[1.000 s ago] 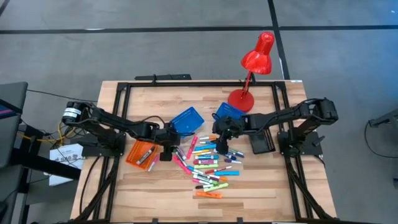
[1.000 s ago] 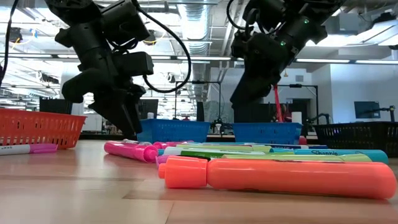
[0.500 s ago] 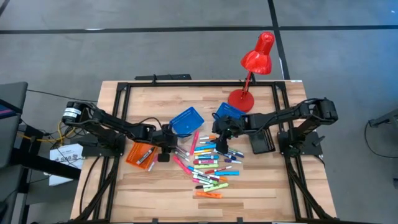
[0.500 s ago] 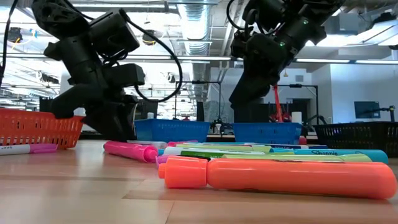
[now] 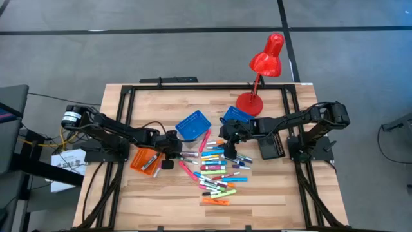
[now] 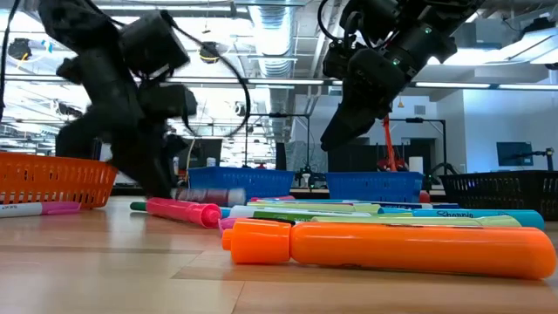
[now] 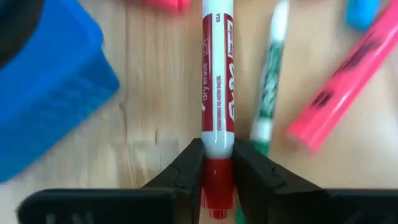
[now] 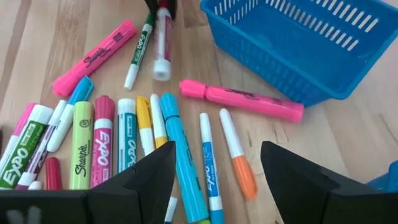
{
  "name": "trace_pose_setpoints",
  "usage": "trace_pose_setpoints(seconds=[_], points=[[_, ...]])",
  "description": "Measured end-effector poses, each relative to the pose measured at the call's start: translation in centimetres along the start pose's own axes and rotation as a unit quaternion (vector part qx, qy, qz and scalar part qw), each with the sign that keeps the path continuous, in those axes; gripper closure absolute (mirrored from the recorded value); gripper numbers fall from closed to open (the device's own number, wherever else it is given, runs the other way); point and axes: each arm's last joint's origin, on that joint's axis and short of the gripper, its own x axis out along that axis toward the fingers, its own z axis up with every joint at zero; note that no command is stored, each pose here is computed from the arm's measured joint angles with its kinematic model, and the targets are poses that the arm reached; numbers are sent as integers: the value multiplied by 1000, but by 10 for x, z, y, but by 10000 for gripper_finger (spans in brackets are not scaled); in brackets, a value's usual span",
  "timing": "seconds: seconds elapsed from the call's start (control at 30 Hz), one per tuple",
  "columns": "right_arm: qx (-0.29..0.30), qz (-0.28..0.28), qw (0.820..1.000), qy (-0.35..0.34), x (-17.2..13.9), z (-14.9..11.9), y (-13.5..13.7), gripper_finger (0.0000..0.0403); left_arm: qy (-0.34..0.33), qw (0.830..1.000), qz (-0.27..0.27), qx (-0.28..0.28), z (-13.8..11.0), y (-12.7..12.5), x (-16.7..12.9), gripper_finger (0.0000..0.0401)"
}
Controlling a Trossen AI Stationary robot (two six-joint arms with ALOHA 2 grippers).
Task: Pick & Place Markers
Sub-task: Put the large red marker pen into the orange bin
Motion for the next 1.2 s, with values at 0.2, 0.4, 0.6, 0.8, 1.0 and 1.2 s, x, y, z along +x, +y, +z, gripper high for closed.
trace_pose_setpoints(seconds=[0.2, 0.4, 0.6, 0.8, 1.0, 1.2], points=[[-5, -4, 1000, -1, 0, 0, -4, 178, -95, 995, 10, -37, 15, -4, -47, 326], [1, -10, 1000, 0, 0, 0, -9, 178, -88, 977, 2, -193, -6, -3, -102, 328], [1, -9, 1000, -1, 0, 1, -9, 178, 8, 931, -5, -364, -47, -4, -134, 324], [1, -8, 1000, -1, 0, 0, -8, 178, 64, 886, -36, -457, -64, -11, -146, 333], [1, -8, 1000, 0, 0, 0, -8, 178, 121, 843, -67, -519, -64, -18, -143, 324], [1, -8, 1000, 0, 0, 0, -8, 178, 154, 844, -11, -513, -61, -19, -127, 325]])
